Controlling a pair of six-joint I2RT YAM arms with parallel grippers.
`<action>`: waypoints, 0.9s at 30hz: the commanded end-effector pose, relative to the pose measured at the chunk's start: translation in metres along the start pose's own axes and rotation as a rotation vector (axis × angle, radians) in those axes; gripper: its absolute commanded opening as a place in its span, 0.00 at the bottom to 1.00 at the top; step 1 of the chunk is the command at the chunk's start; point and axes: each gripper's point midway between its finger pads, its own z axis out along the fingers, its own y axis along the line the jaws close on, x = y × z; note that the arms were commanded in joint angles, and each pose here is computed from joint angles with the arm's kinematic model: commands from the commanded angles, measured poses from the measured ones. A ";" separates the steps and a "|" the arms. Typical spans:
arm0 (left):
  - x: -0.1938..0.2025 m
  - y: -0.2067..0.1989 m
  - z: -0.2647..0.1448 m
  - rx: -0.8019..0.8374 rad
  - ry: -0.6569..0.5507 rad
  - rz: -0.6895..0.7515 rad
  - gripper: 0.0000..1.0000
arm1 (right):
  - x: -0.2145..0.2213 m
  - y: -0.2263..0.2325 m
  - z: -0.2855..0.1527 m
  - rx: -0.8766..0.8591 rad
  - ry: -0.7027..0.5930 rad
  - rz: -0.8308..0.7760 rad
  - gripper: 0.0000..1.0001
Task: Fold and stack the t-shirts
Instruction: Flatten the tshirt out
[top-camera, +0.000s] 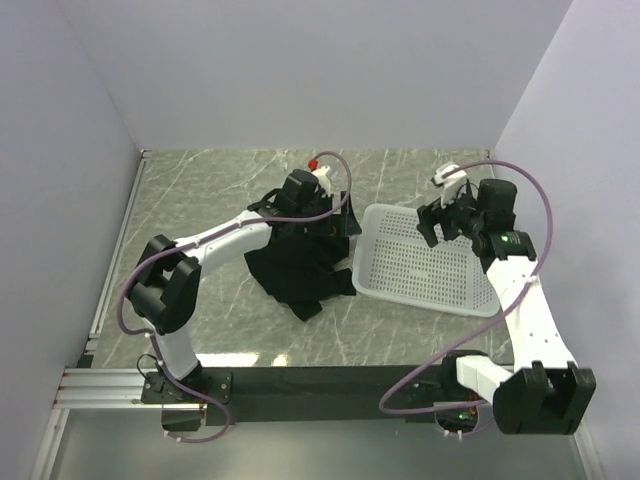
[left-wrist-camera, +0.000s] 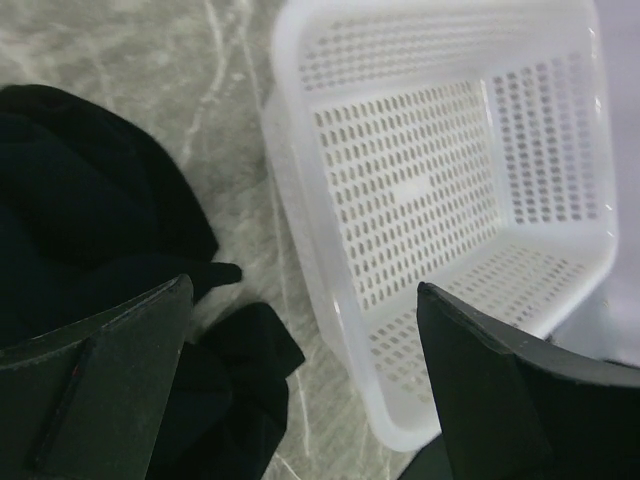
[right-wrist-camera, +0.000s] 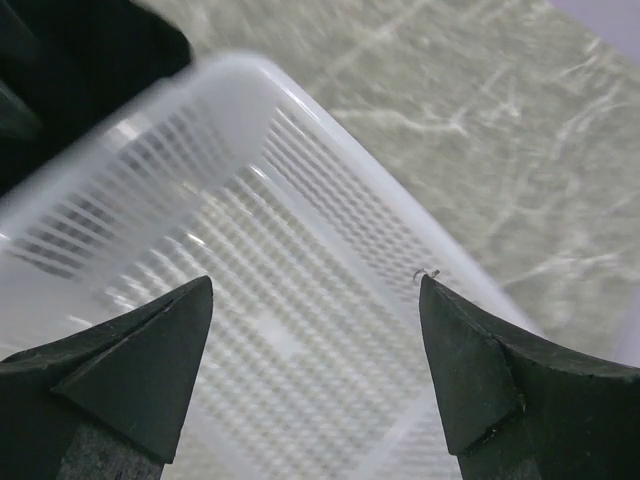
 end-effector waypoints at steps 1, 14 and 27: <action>-0.044 -0.008 -0.024 -0.061 -0.154 0.056 0.99 | 0.037 -0.034 0.015 0.042 0.144 -0.314 0.90; -0.042 0.016 -0.104 -0.240 -0.284 0.149 0.99 | 0.046 -0.065 0.095 -0.477 0.301 -0.550 0.85; -0.046 0.021 -0.149 -0.313 -0.393 0.110 0.99 | 0.094 -0.076 0.147 -0.461 0.458 -0.392 0.41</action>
